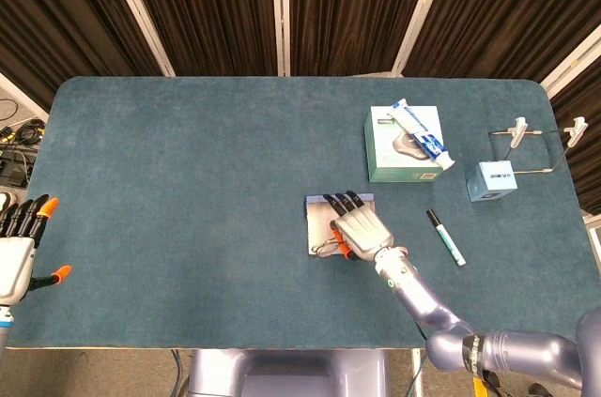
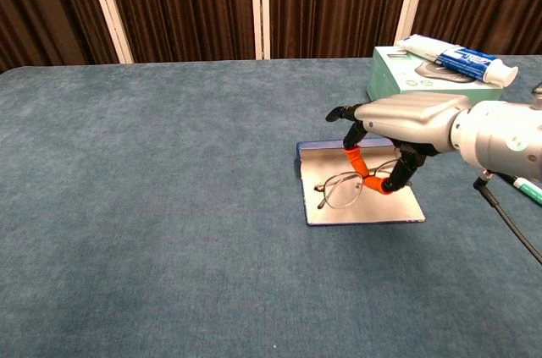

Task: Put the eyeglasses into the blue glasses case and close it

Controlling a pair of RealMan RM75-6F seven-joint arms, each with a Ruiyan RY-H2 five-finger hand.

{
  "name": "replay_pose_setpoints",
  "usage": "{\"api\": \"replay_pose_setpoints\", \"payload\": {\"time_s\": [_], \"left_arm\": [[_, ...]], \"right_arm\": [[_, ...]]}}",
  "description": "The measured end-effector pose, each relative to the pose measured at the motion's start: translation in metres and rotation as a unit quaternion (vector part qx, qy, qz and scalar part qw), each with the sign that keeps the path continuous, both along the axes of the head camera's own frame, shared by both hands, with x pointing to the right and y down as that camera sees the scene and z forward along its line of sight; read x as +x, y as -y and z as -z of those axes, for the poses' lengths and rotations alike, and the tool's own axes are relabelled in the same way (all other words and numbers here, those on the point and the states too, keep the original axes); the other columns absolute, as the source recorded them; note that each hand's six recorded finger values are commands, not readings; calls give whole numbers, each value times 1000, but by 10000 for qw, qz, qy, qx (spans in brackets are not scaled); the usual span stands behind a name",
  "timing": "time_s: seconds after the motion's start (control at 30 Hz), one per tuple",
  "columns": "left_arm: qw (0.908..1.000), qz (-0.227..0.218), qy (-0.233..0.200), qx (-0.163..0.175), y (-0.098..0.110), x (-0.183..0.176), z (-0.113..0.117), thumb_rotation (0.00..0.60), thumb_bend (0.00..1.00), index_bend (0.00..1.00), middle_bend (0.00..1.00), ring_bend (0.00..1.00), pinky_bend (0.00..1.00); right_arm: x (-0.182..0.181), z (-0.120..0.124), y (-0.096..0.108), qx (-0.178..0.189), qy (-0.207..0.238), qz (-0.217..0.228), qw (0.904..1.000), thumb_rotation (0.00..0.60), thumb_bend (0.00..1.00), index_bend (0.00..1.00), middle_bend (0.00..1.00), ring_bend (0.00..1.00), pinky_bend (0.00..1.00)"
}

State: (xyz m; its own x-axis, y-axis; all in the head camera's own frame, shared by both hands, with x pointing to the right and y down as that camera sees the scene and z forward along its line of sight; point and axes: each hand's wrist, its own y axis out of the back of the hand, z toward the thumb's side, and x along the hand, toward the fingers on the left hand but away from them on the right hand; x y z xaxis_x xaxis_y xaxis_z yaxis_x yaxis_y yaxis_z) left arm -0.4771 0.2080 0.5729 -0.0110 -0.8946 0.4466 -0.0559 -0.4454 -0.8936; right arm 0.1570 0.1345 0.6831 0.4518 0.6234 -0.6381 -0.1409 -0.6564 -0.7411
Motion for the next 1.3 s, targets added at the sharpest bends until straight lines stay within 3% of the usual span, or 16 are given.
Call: {"api": "replay_pose_setpoints", "payload": {"time_s": [0.2, 0.67, 0.77, 0.83, 0.93, 1.13, 1.3], "left_arm": [[9999, 90, 24, -46, 2, -5, -3, 600, 0, 0, 0, 0, 0], [9998, 141, 66, -97, 3, -8, -7, 600, 0, 0, 0, 0, 0], [9998, 165, 75, -92, 3, -10, -7, 600, 0, 0, 0, 0, 0], [9998, 167, 76, -93, 4, -10, -7, 600, 0, 0, 0, 0, 0], [9998, 155, 76, -114, 4, -10, -8, 600, 0, 0, 0, 0, 0], [9998, 134, 66, -126, 4, -8, -8, 600, 0, 0, 0, 0, 0], [9998, 113, 57, -122, 3, -7, -8, 600, 0, 0, 0, 0, 0]], "right_arm": [[-3, -17, 20, 74, -233, -111, 9996, 600, 380, 631, 0, 0, 0], [-9, -37, 34, 152, -430, -259, 9986, 600, 378, 626, 0, 0, 0], [-8, -41, 37, 162, -483, -319, 9982, 600, 361, 525, 0, 0, 0], [-8, -44, 37, 174, -509, -353, 9979, 600, 280, 362, 0, 0, 0], [-8, -43, 39, 241, -480, -376, 9979, 600, 187, 199, 0, 0, 0], [-10, -33, 41, 472, -389, -403, 9973, 600, 141, 118, 0, 0, 0], [-10, -27, 37, 473, -272, -359, 9979, 600, 7, 73, 0, 0, 0]]}}
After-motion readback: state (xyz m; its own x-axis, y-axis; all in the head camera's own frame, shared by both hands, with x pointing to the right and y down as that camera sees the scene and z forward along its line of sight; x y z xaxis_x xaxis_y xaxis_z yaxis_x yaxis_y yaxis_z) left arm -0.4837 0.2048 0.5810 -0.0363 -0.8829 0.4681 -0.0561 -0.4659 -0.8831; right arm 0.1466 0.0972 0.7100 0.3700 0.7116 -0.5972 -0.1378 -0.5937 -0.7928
